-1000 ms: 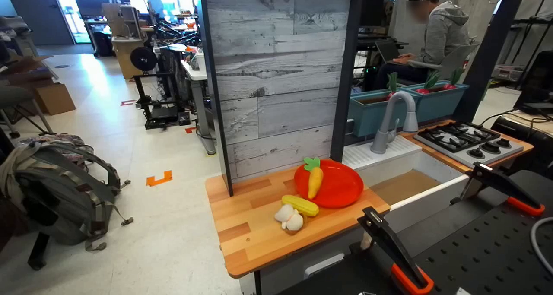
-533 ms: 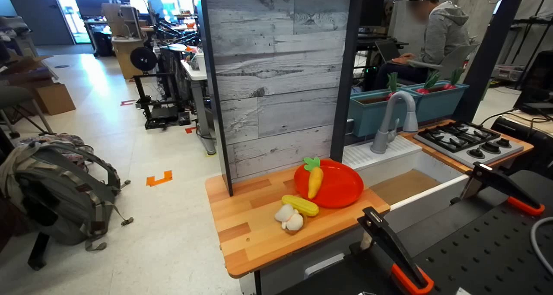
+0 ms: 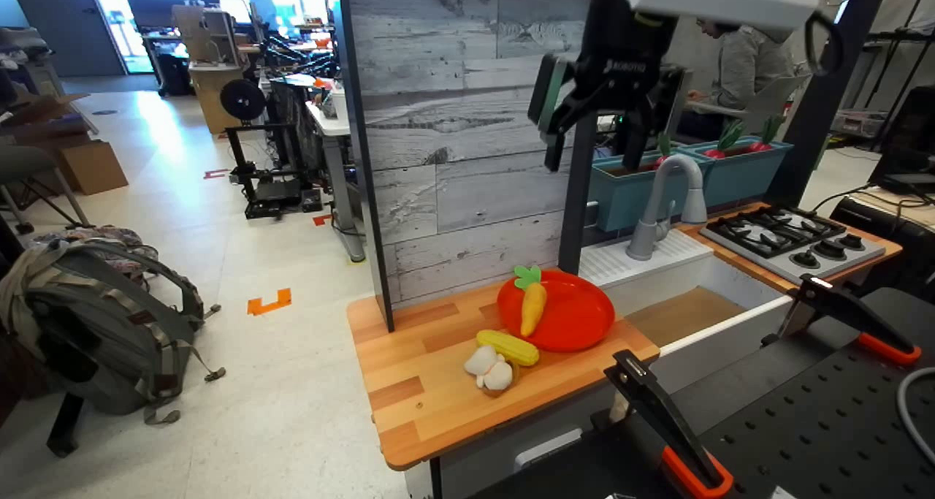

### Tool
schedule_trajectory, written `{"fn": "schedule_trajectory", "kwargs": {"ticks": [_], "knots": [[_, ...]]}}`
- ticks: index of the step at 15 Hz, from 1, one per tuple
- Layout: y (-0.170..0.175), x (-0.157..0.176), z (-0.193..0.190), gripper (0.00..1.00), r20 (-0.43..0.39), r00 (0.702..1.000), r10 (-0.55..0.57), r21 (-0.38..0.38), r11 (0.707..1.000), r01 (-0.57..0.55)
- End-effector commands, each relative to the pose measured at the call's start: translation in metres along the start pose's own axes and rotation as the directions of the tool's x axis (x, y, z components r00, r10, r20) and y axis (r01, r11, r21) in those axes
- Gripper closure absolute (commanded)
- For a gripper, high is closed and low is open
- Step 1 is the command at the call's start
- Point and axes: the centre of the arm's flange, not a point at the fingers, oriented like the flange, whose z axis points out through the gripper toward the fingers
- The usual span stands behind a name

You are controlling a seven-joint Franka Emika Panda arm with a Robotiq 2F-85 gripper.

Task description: Remove the yellow object from the plate

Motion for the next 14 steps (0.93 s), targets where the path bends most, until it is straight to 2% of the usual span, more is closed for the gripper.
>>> {"fn": "schedule_trajectory", "kwargs": {"ticks": [1, 7, 14], "knots": [[-0.01, 0.028, 0.071, 0.0, 0.026, 0.999, 0.043, 0.041, 0.998, -0.044], [-0.008, 0.06, 0.167, 0.0, 0.122, 0.986, 0.117, 0.037, 0.992, -0.123], [-0.001, 0.099, 0.233, 0.0, 0.122, 0.97, 0.211, -0.007, 0.977, -0.212]]}}
